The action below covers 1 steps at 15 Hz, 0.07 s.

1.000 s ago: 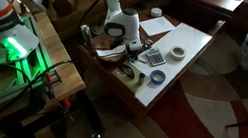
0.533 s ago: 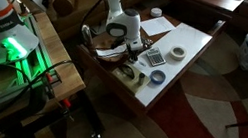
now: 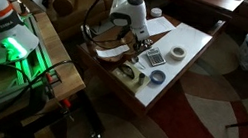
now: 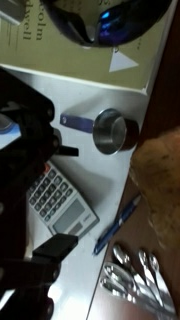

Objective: Move the cup from the tray to the table

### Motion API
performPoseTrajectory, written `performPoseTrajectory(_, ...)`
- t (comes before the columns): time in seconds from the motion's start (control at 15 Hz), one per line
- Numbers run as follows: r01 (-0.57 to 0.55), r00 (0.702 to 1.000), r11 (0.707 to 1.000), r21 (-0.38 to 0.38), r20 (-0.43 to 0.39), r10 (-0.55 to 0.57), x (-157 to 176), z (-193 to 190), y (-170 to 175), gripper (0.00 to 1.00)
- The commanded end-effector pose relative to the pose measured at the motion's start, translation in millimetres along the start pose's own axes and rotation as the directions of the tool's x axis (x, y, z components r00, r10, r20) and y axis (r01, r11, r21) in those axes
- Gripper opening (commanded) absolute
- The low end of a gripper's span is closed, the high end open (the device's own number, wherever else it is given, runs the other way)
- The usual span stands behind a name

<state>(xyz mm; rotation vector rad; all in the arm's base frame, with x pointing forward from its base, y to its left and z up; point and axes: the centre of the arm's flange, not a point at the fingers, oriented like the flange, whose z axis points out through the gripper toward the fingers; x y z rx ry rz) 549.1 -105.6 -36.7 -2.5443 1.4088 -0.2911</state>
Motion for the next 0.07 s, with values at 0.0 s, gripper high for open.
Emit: performPoseTrajectory(0.0, 0.021, 1.0, 0.999, 0.032, 0.014, -0.022, 0.6, -13.8, -4.9, 0.93)
